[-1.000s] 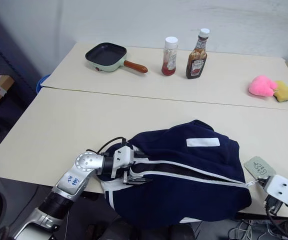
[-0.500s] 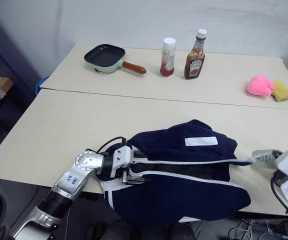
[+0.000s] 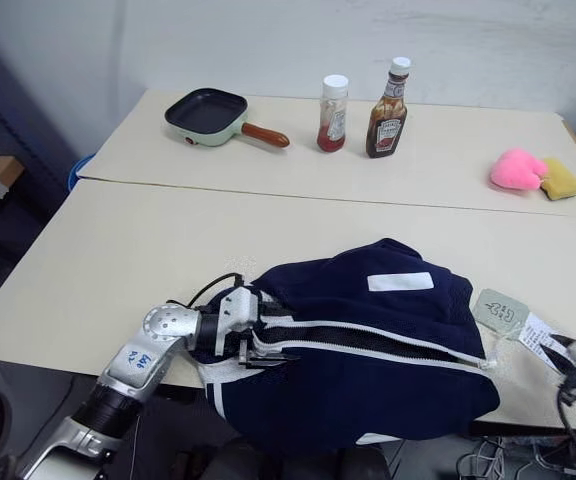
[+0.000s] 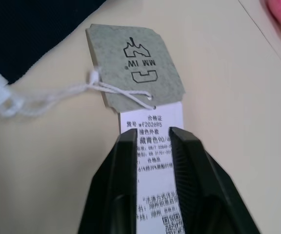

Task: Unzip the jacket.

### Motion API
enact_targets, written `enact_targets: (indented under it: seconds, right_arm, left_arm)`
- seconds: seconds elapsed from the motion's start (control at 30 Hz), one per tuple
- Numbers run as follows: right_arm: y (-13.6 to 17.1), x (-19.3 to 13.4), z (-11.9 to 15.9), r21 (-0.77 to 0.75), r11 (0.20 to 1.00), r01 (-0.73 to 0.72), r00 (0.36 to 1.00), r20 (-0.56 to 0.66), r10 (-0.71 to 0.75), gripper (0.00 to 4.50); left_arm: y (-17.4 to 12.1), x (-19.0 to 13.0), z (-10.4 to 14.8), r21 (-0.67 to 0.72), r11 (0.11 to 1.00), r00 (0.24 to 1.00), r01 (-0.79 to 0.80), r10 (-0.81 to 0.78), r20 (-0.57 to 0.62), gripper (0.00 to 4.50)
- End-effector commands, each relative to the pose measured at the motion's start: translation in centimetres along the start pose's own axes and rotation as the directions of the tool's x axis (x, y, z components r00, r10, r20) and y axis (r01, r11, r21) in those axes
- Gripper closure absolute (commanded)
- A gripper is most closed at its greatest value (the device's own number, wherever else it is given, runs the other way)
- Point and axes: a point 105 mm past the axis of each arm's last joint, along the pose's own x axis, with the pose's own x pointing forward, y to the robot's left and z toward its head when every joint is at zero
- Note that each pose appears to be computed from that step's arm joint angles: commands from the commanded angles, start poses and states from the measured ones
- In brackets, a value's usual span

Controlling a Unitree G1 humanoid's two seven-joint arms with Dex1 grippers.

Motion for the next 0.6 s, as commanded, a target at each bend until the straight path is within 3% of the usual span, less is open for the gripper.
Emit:
enact_targets:
  seconds: [0.03, 0.17, 0.27, 0.4, 0.6]
  right_arm:
    - [1.8, -3.1, 4.0, 0.144, 0.972, -0.184, 0.964, 0.219, 0.150, 2.23]
    - [2.4, -4.6, 7.5, 0.119, 0.963, -0.240, 0.926, 0.328, 0.190, 0.84]
    - [5.6, -4.3, 8.9, 0.039, 0.930, -0.364, 0.875, 0.356, 0.328, 0.04]
    - [8.7, -3.8, 8.0, -0.040, 0.875, -0.482, 0.818, 0.337, 0.466, 0.04]
    - [8.2, -2.2, 6.9, -0.095, 0.895, -0.436, 0.826, 0.351, 0.440, 0.04]
  left_arm:
    - [-0.5, -3.0, 3.3, 0.007, 0.999, 0.994, 0.039, -0.039, 0.107, 0.00]
    - [-0.9, -6.8, 3.1, 0.007, 0.999, 0.998, 0.054, -0.054, 0.036, 0.00]
    - [-1.5, -9.9, 1.6, 0.054, 0.999, 0.998, 0.008, -0.004, -0.063, 0.00]
    - [-2.7, -12.5, 0.6, 0.075, 0.995, 0.990, -0.070, 0.079, -0.117, 0.00]
    - [-3.3, -14.0, 0.5, 0.098, 0.982, 0.979, -0.159, 0.170, -0.116, 0.00]
